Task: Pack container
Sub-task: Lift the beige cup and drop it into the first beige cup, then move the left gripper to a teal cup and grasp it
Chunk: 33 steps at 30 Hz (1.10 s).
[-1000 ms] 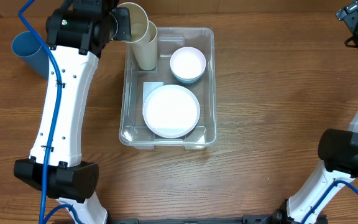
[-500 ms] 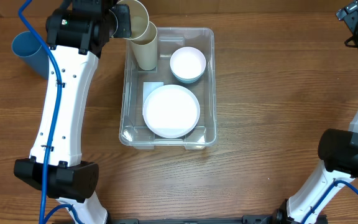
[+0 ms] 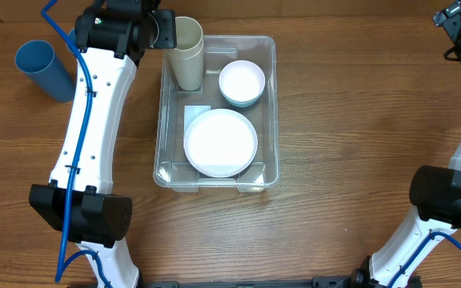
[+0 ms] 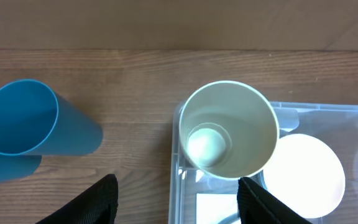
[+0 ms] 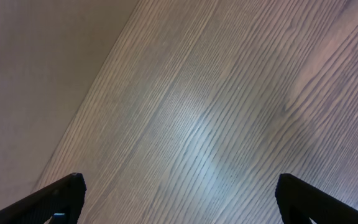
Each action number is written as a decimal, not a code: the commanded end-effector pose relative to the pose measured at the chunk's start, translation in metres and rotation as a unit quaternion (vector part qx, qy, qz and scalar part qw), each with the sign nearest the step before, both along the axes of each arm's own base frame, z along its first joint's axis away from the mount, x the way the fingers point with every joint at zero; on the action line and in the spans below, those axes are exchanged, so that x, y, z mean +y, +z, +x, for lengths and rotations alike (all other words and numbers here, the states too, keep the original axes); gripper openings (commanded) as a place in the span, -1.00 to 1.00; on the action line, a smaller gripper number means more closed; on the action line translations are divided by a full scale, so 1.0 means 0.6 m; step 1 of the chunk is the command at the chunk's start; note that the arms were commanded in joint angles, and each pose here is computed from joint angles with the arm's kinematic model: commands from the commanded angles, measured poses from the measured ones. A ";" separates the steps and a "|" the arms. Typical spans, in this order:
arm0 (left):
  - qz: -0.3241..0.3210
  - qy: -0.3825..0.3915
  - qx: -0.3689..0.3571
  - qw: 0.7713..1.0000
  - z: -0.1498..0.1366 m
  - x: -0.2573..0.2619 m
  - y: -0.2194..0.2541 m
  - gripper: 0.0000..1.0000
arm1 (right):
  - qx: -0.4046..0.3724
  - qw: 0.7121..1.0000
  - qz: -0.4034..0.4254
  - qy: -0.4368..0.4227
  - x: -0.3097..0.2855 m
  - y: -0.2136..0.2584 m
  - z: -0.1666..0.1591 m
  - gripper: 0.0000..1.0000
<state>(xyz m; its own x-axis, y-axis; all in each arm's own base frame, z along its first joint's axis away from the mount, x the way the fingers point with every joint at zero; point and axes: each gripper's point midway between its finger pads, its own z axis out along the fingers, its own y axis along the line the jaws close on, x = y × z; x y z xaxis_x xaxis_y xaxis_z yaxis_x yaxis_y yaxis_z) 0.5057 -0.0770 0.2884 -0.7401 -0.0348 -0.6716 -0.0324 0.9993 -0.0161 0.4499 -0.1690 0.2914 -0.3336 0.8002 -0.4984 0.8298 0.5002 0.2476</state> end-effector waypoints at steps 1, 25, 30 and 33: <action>-0.004 -0.002 -0.018 1.000 0.005 0.000 0.020 0.22 | -0.013 1.000 -0.005 -0.003 0.001 0.015 -0.001 1.00; -0.060 0.091 0.066 0.992 0.076 0.252 -0.142 0.68 | -0.013 1.000 -0.005 -0.003 0.001 0.015 -0.001 1.00; -0.056 0.088 0.091 0.990 0.096 0.255 -0.208 0.55 | -0.013 1.000 -0.005 -0.003 0.002 0.016 -0.001 1.00; -0.057 0.088 0.105 0.989 0.100 0.256 -0.239 0.07 | -0.013 1.000 -0.005 -0.003 0.001 0.015 -0.001 1.00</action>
